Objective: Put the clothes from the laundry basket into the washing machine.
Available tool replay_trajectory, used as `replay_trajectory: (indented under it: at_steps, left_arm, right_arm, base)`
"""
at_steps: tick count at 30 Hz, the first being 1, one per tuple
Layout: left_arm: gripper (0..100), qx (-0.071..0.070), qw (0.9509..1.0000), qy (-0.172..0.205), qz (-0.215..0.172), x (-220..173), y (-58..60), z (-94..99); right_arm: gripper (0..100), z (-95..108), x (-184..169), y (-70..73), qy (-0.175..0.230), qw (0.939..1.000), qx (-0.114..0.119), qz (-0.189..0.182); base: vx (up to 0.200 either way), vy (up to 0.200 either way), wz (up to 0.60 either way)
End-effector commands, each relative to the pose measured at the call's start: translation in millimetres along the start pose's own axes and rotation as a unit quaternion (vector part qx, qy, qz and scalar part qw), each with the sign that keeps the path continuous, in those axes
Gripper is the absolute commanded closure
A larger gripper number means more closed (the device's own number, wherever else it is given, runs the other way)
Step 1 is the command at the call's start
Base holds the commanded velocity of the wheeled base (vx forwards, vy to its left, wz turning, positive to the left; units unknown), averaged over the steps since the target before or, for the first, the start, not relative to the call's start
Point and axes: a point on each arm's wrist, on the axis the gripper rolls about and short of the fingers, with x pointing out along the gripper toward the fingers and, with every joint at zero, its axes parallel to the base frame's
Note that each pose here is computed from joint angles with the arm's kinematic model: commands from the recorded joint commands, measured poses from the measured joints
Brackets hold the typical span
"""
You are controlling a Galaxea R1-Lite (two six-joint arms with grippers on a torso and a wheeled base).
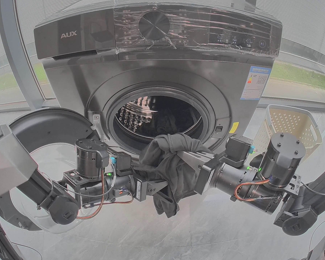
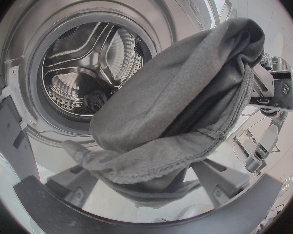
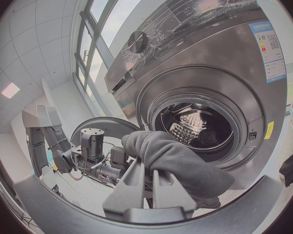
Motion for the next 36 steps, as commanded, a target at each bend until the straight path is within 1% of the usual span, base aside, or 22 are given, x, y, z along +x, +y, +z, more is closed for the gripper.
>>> replay_trajectory:
  at_steps: [1, 7, 9, 11, 12, 14, 16, 19, 20, 22, 23, 27, 30, 32, 36]
  left_arm:
    - [100, -0.002, 1.0, 0.003, 0.001, 2, 1.2, -4.2]
    - [100, 0.001, 1.0, -0.003, 0.0, -1, -0.2, -3.1]
    - [100, 0.002, 1.0, -0.006, -0.001, -4, -1.1, -3.6]
    - [100, 0.006, 0.9997, -0.025, -0.003, -15, -4.4, 1.2]
    - [100, 0.006, 0.9996, -0.026, -0.002, -16, -4.2, 1.5]
    - [100, 0.009, 0.9992, -0.038, -0.004, -26, -7.3, 2.1]
    - [100, 0.012, 0.9988, -0.047, -0.005, -34, -9.9, 2.6]
    - [100, 0.014, 0.9984, -0.054, -0.006, -42, -12.2, 2.9]
    - [100, 0.016, 0.9982, -0.058, -0.007, -47, -13.9, 2.8]
    - [100, 0.016, 0.9981, -0.059, -0.006, -51, -14.5, 1.3]
    - [100, 0.017, 0.998, -0.061, -0.007, -53, -14.9, 1.3]
    - [100, 0.017, 0.9978, -0.064, -0.007, -55, -15.4, 0.5]
    - [100, 0.019, 0.9969, -0.076, -0.007, -55, -15.3, 3.5]
    - [100, 0.023, 0.9951, -0.096, -0.01, -55, -16.3, 9.0]
    - [100, 0.02, 0.993, -0.115, -0.014, -56, -17.8, 15.6]
  right_arm:
    - [100, -1, 0, -0.2, 0.002, 1.0, 0.0, 0.0]
    - [100, -2, 0, -1.4, 0.004, 1.0, -0.002, -0.002]
    - [100, -3, 1, -4.1, 0.005, 1.0, -0.002, -0.007]
    - [100, -5, 2, -7.0, 0.007, 0.9999, -0.003, -0.013]
    - [100, -5, 3, -8.1, 0.008, 0.9999, -0.003, -0.015]
    - [100, -9, 5, -14.7, 0.014, 0.9996, -0.005, -0.026]
    - [100, -11, 6, -18.1, 0.017, 0.9994, -0.005, -0.031]
    - [100, -10, 7, -19.6, 0.016, 0.9993, -0.005, -0.035]
    - [100, -11, 7, -21.0, 0.015, 0.9989, -0.005, -0.044]
    - [100, -13, 6, -19.2, 0.021, 0.9985, -0.002, -0.051]
    - [0, -14, 5, -17.7, 0.022, 0.9983, 0.0, -0.054]
    - [0, -16, 5, -20.2, 0.021, 0.998, 0.0, -0.06]
    - [0, -16, 3, -23.7, 0.026, 0.9975, 0.0, -0.066]
    - [0, -19, 1, -29.1, 0.032, 0.9966, 0.0, -0.075]
    - [0, -24, -5, -38.3, 0.046, 0.9948, -0.005, -0.091]
  base:
    - [0.0, 0.0, 0.0]
    - [0.0, 0.0, 0.0]
    - [0.0, 0.0, 0.0]
    - [0.0, 0.0, 0.0]
    - [0.0, 0.0, 0.0]
    - [0.0, 0.0, 0.0]
    - [0.0, 0.0, 0.0]
    - [0.0, 0.0, 0.0]
    - [0.0, 0.0, 0.0]
    - [0.0, 0.0, 0.0]
    - [0.0, 0.0, 0.0]
    - [0.0, 0.0, 0.0]
    - [0.0, 0.0, 0.0]
    - [0.0, 0.0, 0.0]
    - [0.0, 0.0, 0.0]
